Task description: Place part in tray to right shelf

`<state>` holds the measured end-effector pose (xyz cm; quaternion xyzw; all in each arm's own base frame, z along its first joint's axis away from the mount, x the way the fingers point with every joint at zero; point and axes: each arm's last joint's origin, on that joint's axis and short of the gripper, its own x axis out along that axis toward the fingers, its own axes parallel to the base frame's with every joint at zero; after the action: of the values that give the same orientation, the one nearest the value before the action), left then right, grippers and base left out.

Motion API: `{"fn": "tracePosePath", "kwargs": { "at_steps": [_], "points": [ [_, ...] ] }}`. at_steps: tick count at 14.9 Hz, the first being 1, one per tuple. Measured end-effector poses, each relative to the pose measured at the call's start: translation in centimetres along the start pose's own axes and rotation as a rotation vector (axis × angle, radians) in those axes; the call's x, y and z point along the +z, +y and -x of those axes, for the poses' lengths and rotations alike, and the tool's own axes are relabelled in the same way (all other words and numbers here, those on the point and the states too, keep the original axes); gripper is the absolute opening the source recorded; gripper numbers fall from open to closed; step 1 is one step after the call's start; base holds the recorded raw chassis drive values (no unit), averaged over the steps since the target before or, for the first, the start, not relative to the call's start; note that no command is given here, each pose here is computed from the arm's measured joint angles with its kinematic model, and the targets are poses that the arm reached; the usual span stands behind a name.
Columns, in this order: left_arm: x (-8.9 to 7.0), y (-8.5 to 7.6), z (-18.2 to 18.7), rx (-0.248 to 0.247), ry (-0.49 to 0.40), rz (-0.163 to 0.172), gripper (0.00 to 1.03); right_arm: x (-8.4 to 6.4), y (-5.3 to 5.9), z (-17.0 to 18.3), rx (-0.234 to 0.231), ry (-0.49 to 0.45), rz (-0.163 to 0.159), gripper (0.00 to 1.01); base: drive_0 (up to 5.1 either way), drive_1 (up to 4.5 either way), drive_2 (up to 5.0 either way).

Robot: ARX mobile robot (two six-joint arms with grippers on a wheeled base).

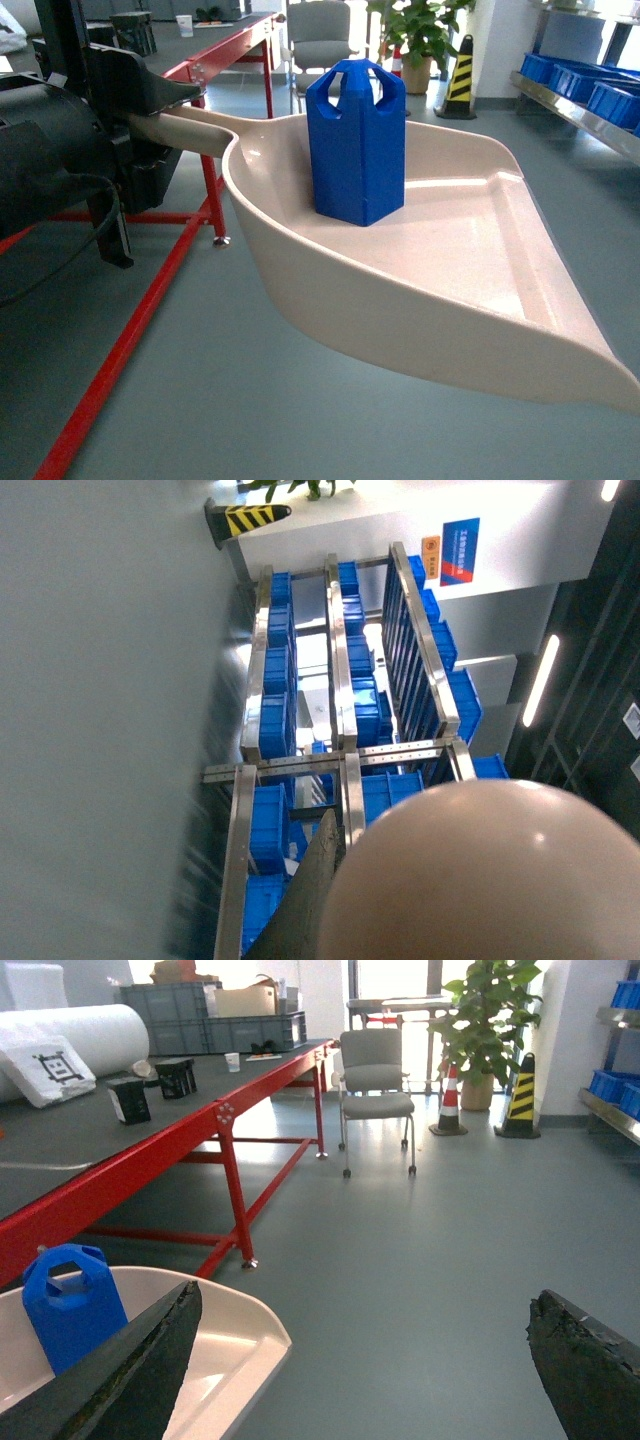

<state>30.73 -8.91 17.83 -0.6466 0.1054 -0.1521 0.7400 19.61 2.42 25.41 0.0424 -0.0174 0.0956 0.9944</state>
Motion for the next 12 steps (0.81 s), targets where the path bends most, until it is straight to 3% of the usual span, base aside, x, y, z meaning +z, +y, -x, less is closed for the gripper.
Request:
{"fn": "tracePosePath", "kwargs": {
  "at_steps": [12],
  "points": [
    [0.01,-0.08,-0.01,-0.007,-0.001,0.0,0.13,0.05,0.03,-0.01,0.002,-0.004,0.001,0.98,0.1,4.11,-4.0]
  ]
}}
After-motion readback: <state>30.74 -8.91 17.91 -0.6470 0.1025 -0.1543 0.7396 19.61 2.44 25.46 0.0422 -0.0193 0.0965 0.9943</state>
